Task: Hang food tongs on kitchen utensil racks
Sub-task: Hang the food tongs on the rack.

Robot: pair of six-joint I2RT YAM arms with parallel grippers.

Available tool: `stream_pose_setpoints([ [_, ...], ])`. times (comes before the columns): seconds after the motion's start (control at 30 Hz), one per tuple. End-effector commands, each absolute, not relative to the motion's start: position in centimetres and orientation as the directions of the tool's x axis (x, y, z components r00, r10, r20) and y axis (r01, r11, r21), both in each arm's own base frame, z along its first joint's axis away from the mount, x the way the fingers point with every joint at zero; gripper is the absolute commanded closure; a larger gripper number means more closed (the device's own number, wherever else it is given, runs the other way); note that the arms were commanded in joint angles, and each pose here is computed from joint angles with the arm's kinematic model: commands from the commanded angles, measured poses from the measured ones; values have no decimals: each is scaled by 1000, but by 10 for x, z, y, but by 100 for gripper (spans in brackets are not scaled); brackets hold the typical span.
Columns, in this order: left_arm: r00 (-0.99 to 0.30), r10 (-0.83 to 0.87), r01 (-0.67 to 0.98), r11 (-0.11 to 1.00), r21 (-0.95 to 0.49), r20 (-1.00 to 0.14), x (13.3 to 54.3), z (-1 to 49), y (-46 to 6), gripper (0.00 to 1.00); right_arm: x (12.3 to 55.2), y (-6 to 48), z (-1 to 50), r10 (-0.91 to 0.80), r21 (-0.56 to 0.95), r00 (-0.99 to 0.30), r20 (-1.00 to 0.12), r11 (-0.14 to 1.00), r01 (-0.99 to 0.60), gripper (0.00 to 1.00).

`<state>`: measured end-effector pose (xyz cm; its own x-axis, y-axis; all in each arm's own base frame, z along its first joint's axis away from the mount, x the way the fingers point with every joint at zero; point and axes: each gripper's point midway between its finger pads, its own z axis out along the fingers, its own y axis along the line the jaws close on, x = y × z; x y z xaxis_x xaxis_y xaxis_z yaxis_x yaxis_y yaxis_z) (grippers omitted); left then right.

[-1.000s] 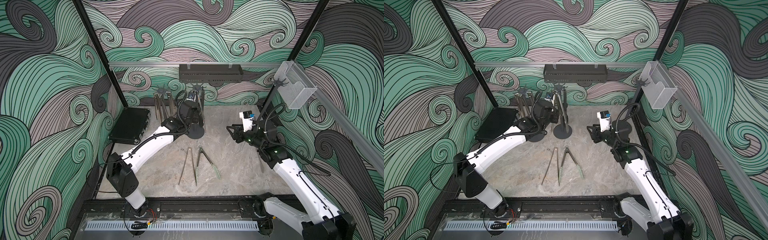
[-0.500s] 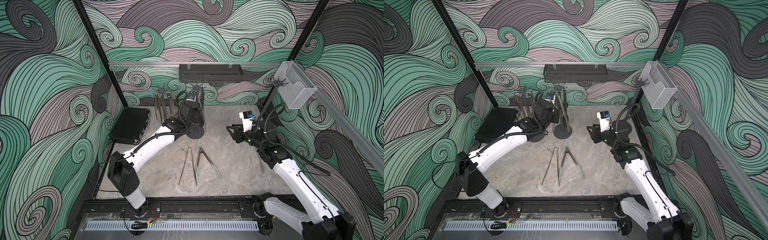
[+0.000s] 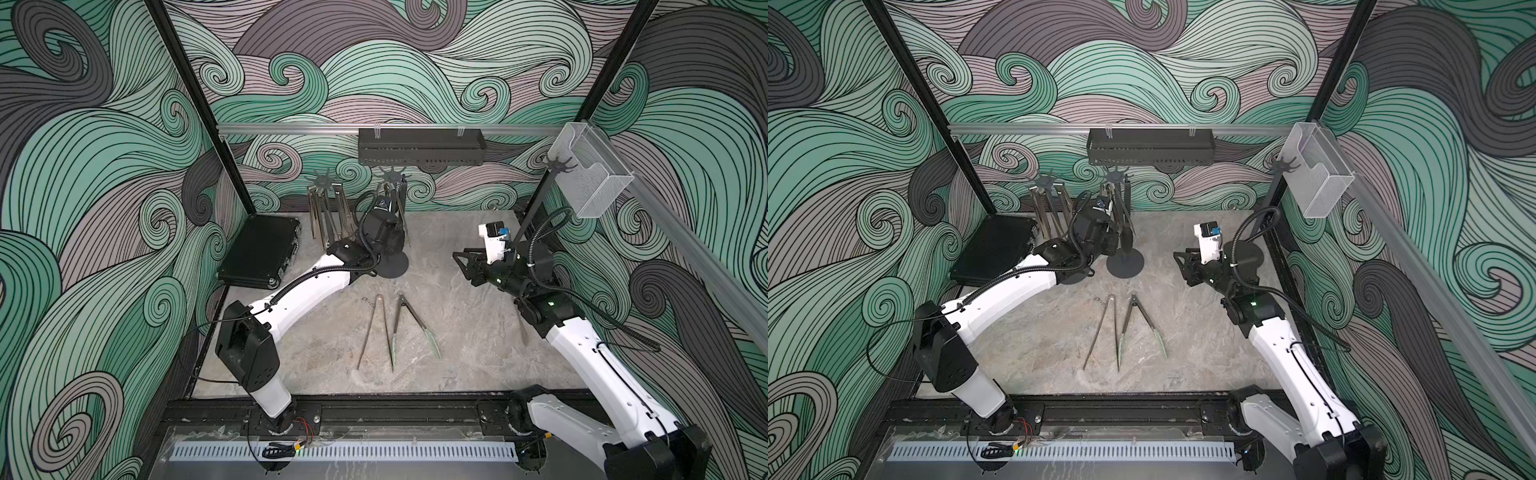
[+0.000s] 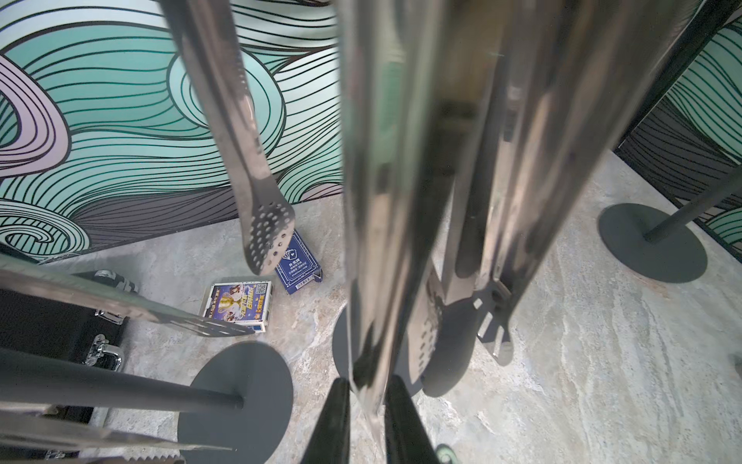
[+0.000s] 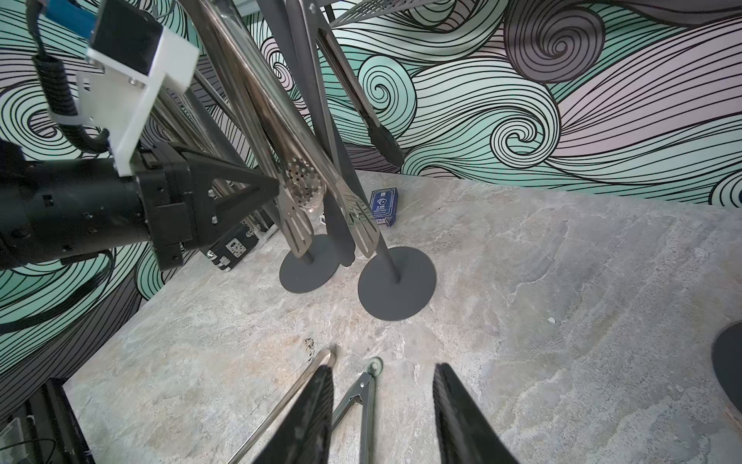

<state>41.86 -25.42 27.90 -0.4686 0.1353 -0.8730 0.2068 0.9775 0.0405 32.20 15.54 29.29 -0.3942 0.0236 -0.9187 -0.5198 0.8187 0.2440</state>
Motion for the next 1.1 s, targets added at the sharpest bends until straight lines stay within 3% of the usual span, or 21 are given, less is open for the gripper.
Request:
stream_pose_setpoints([
  [0.0,-469,122,207,978,26,-875,415,286,-254,76,321,157,296,38,252,-383,-923,812,-527,57],
  [0.13,-456,114,220,975,12,-883,409,298,-252,58,323,153,295,39,249,-385,-922,822,-512,55],
  [0.33,-425,94,250,968,-17,-900,393,322,-247,44,327,145,294,49,245,-387,-921,845,-475,47],
  [0.5,-406,74,297,953,-55,-911,375,341,-244,38,331,130,293,57,230,-393,-918,884,-408,38],
  [0.53,-404,68,310,949,-66,-912,370,344,-243,38,332,124,293,59,222,-395,-917,898,-379,30],
  [0.77,-376,50,394,912,-111,-925,322,366,-220,28,346,51,304,111,146,-370,-923,987,-68,12],
  [0.9,-415,68,405,907,-117,-907,296,358,-200,23,352,-8,311,186,149,-332,-925,980,134,9],
  [1.07,-447,-4,391,899,-199,-895,276,336,-177,21,363,-62,312,217,149,-297,-930,960,236,9],
])
